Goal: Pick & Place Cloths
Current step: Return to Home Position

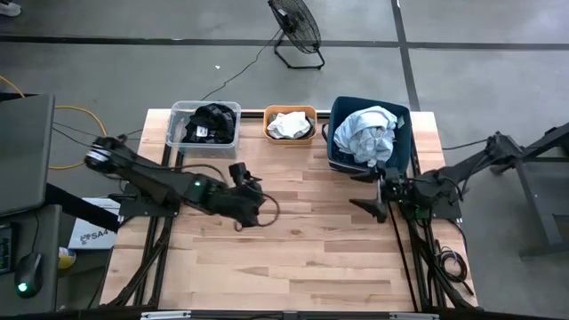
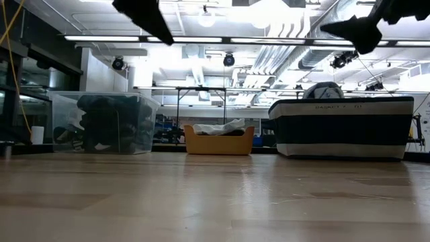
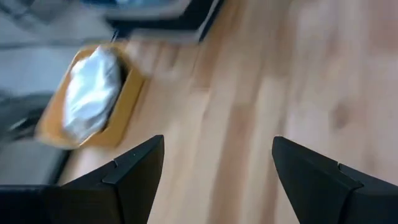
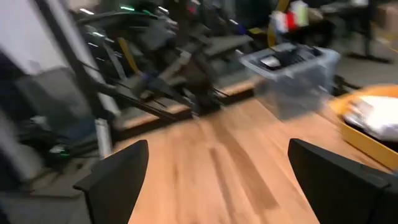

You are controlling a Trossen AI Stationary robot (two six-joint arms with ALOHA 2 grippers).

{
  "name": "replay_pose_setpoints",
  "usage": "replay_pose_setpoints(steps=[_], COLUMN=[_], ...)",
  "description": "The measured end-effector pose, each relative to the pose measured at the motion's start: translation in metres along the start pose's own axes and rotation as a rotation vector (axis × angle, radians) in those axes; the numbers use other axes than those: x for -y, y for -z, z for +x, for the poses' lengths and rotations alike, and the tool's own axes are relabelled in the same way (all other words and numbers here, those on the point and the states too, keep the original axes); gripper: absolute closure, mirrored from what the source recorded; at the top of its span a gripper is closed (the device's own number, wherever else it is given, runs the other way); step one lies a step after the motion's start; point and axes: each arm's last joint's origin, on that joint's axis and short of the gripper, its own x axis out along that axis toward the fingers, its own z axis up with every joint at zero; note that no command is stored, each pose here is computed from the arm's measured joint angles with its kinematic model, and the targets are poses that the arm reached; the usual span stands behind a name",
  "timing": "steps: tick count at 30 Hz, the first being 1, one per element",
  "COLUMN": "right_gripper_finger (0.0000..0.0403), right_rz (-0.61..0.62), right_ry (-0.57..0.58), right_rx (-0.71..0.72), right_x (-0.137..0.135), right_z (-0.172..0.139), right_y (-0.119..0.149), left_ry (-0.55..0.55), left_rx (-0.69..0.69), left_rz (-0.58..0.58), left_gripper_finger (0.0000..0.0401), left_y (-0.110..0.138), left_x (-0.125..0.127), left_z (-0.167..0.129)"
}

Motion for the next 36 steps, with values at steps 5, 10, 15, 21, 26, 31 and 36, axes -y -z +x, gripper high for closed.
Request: replay_pose_setpoints(steps=[5,10,15,21,26,31,36], right_gripper_finger=[0.0025,0.0024,0.0026,0.0027,0.0027,0.0027,0.0027], right_rz=[-0.010,-0.044,-0.077,-0.086,-0.073,-0.064,-0.036], right_ry=[-0.178,-0.294,-0.332,-0.311,-0.387,-0.425,-0.377], right_rx=[0.097,0.171,0.234,0.253,0.302,0.320,0.325], right_x=[0.000,0.009,0.018,0.030,0.032,0.034,0.038], right_z=[-0.010,-0.025,-0.039,-0.054,-0.060,-0.049,-0.045], right_y=[0.003,0.005,-0.001,-0.002,-0.001,0.025,0.039], left_ry=[0.135,0.230,0.245,0.294,0.301,0.306,0.301], left_rx=[0.216,0.379,0.482,0.628,0.695,0.735,0.740], left_rz=[-0.116,-0.204,-0.268,-0.321,-0.363,-0.395,-0.426], left_gripper_finger=[0.0109,0.0109,0.0109,0.0109,0.0109,0.0109,0.0109], left_y=[0.030,0.062,0.093,0.122,0.147,0.167,0.181], left_x=[-0.015,-0.037,-0.057,-0.069,-0.071,-0.070,-0.070], left_z=[-0.012,-0.031,-0.045,-0.053,-0.047,-0.040,-0.035])
